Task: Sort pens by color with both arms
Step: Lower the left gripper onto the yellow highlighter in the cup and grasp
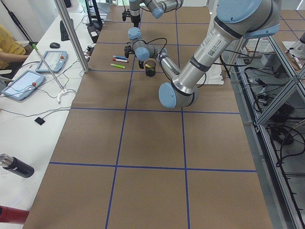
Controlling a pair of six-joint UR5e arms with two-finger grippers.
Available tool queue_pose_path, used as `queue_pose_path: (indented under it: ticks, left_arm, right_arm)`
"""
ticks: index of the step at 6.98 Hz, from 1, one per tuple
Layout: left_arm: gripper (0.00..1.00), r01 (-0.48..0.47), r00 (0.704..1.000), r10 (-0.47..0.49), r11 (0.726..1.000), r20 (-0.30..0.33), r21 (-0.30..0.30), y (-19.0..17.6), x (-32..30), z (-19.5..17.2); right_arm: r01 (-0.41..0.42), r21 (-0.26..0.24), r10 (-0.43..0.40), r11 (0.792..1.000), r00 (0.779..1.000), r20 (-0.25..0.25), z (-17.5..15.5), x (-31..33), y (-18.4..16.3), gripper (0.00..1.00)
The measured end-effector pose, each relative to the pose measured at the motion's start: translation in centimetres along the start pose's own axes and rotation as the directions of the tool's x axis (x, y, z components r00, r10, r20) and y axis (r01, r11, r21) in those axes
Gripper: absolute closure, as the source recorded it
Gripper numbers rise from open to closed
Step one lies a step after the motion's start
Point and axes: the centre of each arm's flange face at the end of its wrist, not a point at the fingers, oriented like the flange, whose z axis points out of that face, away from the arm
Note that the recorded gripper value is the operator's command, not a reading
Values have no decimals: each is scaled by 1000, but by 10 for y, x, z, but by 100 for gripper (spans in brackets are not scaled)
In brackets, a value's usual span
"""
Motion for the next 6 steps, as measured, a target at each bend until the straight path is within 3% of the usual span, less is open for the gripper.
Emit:
queue_pose_path:
  ticks: [6]
  left_arm:
    - [59,-21,1000,21,999,-9,-25,13,8,20]
  right_arm:
    - [3,-1,-3,1000,1000,-2,2,-2,1,1]
